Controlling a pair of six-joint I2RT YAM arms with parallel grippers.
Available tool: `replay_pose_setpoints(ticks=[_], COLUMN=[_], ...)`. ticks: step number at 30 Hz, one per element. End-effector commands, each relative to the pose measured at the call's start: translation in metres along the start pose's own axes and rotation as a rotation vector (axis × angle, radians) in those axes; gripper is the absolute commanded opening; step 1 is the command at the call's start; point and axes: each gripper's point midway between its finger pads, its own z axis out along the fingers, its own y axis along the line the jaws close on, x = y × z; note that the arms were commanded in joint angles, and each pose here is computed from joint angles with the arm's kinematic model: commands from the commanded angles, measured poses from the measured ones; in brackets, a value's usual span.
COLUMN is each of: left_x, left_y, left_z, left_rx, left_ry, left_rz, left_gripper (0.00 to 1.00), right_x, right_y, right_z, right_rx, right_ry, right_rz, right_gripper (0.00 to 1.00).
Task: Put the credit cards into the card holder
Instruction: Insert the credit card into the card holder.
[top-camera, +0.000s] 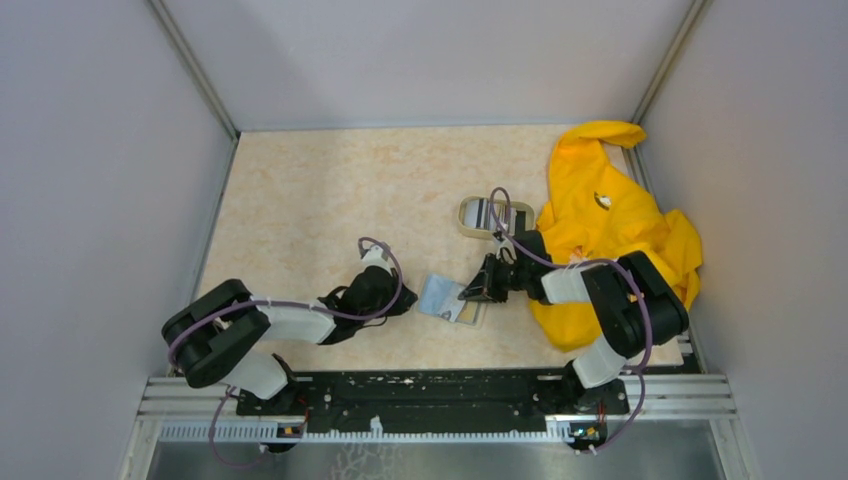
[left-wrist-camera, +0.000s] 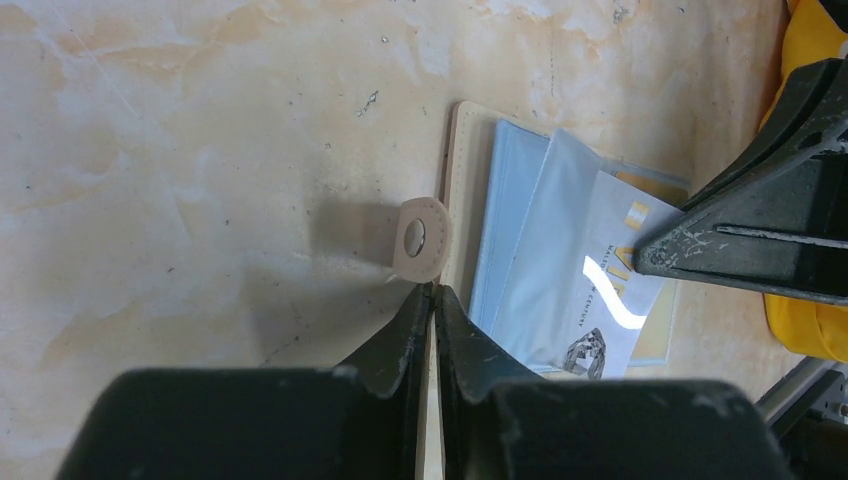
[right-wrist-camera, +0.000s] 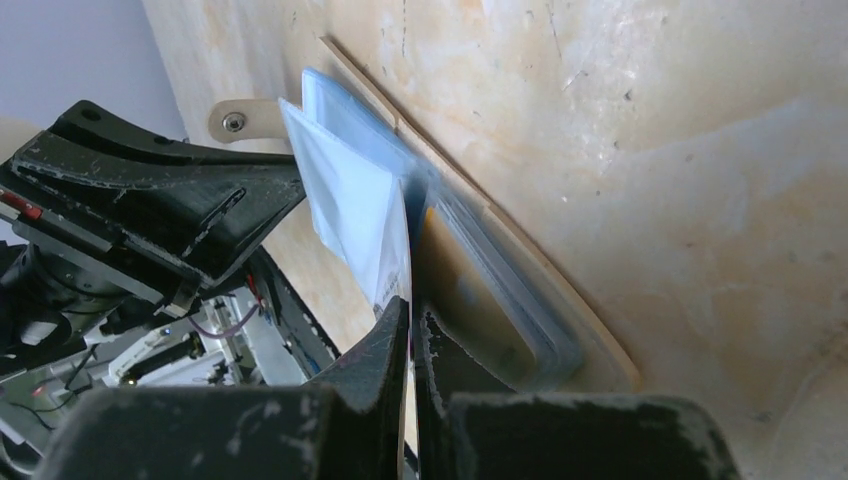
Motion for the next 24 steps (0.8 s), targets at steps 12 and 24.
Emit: replay_pose_setpoints(ticks=[12, 24], left_x=[0.036, 0.012], left_y=[0.028, 0.007], left_z=[-0.007, -0.022], left_rx=[-0.062, 0.007], left_ry=[0.138, 0.072], left_rz=[0.059, 0.102], left_gripper=[0.13, 0.32], right_x=[-0.011, -0.015], right_y=[0.015, 0.018], right_z=[0.013, 0.021], right_rx=[-0.05, -0.071], right_ry=[0.056, 0.104], right_rz=[-0.055, -0.08], right_gripper=[0.0, 0.15])
